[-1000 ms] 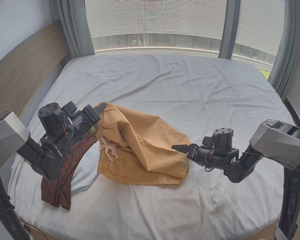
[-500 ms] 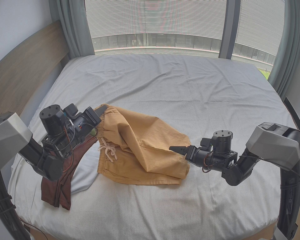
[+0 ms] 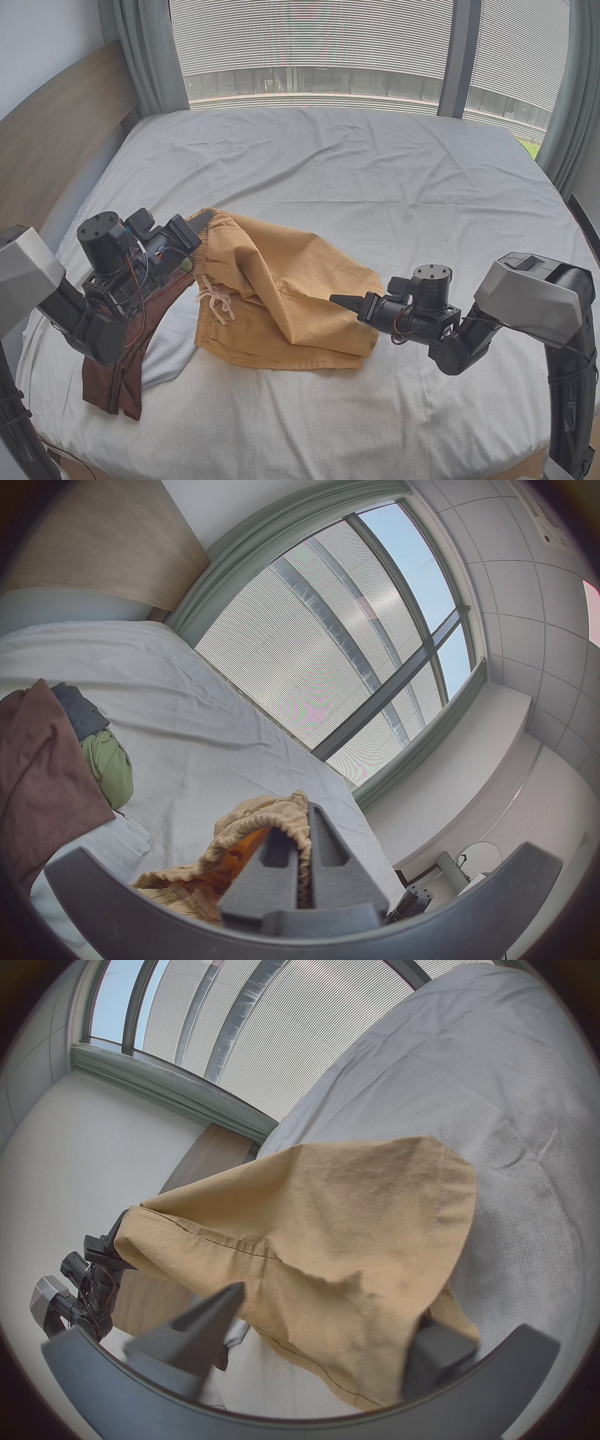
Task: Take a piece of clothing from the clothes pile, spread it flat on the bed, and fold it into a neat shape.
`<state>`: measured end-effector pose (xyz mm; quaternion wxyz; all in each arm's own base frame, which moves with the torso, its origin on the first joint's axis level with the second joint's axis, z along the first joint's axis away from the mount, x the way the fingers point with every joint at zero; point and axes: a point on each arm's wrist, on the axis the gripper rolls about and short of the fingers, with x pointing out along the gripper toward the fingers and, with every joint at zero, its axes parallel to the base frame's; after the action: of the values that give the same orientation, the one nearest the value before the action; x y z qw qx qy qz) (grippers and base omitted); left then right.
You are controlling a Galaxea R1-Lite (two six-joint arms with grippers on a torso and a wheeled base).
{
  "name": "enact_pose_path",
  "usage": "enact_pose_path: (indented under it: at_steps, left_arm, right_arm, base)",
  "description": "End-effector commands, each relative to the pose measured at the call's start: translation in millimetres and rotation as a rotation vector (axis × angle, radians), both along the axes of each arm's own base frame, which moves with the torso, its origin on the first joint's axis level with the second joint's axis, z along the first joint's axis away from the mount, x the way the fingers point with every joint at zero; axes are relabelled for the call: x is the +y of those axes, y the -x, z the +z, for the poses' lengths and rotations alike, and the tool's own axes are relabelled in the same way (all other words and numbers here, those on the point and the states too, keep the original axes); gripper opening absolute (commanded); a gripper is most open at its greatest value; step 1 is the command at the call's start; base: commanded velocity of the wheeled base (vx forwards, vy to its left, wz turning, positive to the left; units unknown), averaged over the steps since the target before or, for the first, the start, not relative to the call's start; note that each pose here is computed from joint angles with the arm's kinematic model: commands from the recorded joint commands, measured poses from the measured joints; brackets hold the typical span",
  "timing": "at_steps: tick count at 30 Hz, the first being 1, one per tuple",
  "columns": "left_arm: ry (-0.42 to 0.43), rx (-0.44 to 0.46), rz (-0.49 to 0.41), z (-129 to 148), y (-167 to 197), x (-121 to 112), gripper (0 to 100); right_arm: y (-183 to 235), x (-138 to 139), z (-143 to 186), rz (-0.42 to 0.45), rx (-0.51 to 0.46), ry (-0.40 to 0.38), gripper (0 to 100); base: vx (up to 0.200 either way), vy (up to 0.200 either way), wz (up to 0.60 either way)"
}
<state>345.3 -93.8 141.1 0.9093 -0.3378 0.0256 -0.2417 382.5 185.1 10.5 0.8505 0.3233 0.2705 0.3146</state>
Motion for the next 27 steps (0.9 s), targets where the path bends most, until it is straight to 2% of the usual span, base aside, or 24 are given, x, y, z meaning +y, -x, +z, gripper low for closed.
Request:
enact_pose_path:
  at_steps: [1,8,15,19,27]
  left_arm:
    - [-0.001,0.003,-0.001,-2,0,0,0]
    - [0.009,-0.035,0.002,3,1,3,0]
    - [0.018,-0.087,-0.008,8,8,4,0]
    - [0.018,-0.090,-0.023,3,12,5,0]
    - [0.012,-0.086,-0.030,-3,11,6,0]
  right_arm:
    - [0,0,-4,0.000,0.007,0.004,0]
    - [4,-7,-2,-0.007,-0.034,-0.019,0]
    - [37,-22,47,0.015,-0.148,-0.092,0]
    - [49,-42,70,0.006,-0.199,-0.115,0]
    - [52,-70,86,-0.034,-0.241,-0.124,0]
  base:
    - [0.000,0.000,0.00]
    - [0.000,0.000,0.00]
    - [0.000,0.000,0.00]
    - [0.000,0.000,0.00]
    - [0.000,0.000,0.00]
